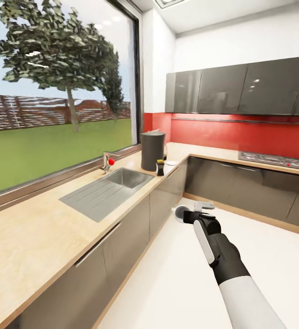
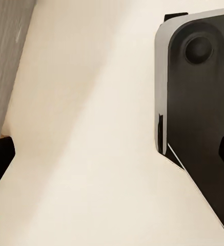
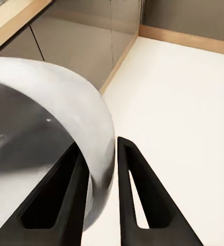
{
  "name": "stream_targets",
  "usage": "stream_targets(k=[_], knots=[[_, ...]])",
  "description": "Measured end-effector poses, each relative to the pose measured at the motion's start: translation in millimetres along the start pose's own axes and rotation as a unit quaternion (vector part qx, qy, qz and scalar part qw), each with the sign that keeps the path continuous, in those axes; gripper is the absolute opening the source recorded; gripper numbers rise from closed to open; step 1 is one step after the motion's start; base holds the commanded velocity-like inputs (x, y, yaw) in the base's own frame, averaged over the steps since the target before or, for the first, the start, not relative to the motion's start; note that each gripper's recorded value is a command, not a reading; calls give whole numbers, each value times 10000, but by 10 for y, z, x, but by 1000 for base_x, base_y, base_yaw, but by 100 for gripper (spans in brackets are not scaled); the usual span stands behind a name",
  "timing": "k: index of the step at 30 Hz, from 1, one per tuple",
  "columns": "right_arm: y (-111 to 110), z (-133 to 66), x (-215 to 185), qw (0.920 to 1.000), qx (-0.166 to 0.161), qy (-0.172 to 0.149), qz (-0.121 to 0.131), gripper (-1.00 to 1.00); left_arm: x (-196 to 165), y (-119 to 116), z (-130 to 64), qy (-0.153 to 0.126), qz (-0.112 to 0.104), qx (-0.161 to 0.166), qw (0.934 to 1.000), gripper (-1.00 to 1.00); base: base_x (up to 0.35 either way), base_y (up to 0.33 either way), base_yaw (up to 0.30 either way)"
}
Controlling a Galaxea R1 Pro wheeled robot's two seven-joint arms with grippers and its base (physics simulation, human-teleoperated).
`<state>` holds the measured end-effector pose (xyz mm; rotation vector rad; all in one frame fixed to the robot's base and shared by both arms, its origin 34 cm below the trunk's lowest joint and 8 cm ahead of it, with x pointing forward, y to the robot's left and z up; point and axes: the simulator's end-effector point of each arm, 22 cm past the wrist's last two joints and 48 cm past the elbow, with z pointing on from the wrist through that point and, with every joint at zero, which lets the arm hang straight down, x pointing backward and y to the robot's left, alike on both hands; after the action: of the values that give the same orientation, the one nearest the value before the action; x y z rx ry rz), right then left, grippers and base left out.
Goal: Set up a coffee station on the kitchen countertop: keep the coffee maker on the countertop, move the bottle of coffee from the kitchen shelf to the counter next to the coffee maker, place a paper coffee filter on top of the coffee maker, put the saucer next to the coffee maker with the coffee cup on the saucer, and place the electric kettle next to the coffee maker.
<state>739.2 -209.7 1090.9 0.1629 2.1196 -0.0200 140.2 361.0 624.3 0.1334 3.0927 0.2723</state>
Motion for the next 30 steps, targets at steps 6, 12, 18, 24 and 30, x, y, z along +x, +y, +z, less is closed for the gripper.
stream_targets(k=[6,12,18,24,30], knots=[[0,-3,-4,10000,-1,-4,0,-100,1,1,0,0,5,-3,10000,100,171,-245,-296],[0,-4,-5,10000,-1,-5,1,-100,1,2,0,-1,4,-5,10000,100,220,-212,-296],[-6,-6,-13,10000,6,-17,-1,-100,2,3,0,0,3,-5,10000,100,238,-196,-168],[-51,10,5,10000,46,4,-36,-100,6,3,0,11,4,-6,10000,100,240,-194,-10],[-58,12,4,10000,51,0,-42,-100,14,3,0,31,3,-7,10000,100,246,-188,-1]])
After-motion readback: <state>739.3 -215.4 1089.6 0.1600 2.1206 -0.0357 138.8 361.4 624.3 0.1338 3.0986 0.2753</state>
